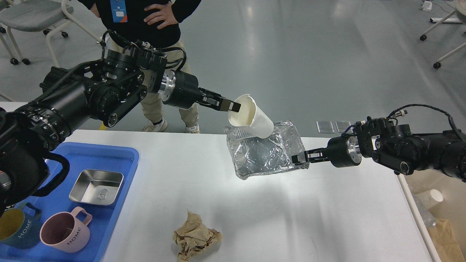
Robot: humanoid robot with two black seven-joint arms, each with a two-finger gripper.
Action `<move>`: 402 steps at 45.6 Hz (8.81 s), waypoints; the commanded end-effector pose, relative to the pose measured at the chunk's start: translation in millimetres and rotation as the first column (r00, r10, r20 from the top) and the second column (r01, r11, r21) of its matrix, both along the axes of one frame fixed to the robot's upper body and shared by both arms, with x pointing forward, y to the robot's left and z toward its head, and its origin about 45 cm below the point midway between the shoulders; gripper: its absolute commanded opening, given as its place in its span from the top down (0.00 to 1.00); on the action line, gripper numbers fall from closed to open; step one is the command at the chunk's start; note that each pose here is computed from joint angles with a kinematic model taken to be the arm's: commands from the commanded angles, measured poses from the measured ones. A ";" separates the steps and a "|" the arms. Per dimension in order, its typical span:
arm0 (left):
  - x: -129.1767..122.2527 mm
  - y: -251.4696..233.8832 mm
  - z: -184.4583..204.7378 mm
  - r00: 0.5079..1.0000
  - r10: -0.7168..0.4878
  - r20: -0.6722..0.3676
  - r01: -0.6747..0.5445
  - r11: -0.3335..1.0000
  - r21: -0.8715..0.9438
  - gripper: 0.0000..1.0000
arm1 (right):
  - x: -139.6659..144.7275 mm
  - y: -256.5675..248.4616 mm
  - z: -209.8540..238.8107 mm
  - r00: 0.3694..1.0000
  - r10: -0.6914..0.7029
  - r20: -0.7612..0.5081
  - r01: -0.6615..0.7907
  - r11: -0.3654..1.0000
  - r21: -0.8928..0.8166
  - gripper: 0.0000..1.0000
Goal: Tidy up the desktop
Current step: 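Lift the paper cup and carry it over the foil tray, then drop the paper cup onto the foil tray and withdraw the left gripper, then lower the left gripper over the blue tray toward the paper wad, then grasp the crumpled brown paper wad with the left gripper, then lift the paper wad and carry it over the foil tray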
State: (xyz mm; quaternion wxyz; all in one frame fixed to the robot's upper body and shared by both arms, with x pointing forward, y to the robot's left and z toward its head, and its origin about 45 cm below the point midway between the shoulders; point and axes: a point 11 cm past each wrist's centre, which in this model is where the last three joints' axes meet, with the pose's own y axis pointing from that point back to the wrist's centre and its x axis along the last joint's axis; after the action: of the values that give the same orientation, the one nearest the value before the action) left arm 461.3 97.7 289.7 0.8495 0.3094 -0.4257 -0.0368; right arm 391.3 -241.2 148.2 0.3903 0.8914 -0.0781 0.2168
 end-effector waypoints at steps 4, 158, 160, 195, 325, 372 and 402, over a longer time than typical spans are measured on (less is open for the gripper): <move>0.9 -12.9 -9.2 1.000 -0.003 0.020 0.002 0.999 0.043 0.93 | 1.1 0.4 1.5 1.000 0.001 0.004 -0.001 1.000 0.000 1.00; -218.7 355.8 -14.4 0.823 0.566 -0.054 -0.541 0.809 0.231 0.05 | -3.3 -7.0 -7.3 1.000 -0.011 0.016 0.011 1.000 -0.001 1.00; -218.1 347.5 -18.0 0.837 0.542 -0.079 -0.517 0.830 0.210 0.05 | -3.2 -7.7 -7.1 1.000 -0.013 0.016 0.013 1.000 -0.002 1.00; -158.6 248.9 -121.8 0.992 0.120 -0.044 -0.098 0.936 0.339 0.05 | -4.6 -4.0 -6.0 1.000 -0.012 0.026 0.011 1.000 0.016 1.00; -164.8 105.0 -212.7 0.811 -0.483 -0.330 0.583 0.715 0.387 0.99 | 0.7 -29.9 8.5 0.994 -0.094 0.057 0.090 0.994 0.062 1.00; -103.4 185.6 -89.4 0.994 -0.094 -0.054 0.099 0.990 0.098 0.97 | -14.2 -23.0 -15.7 0.997 -0.077 0.012 0.077 0.996 0.051 1.00; -85.7 202.4 14.7 0.992 0.089 0.091 -0.067 0.974 -0.218 0.95 | -20.6 -24.3 -22.9 0.997 -0.072 -0.006 0.072 0.997 0.040 1.00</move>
State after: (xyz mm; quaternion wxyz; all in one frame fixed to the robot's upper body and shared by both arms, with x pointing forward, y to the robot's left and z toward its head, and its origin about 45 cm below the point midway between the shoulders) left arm 368.9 306.6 291.6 0.8545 0.2558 -0.4505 0.0383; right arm 371.8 -266.5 125.9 0.3817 0.8952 -0.1142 0.1998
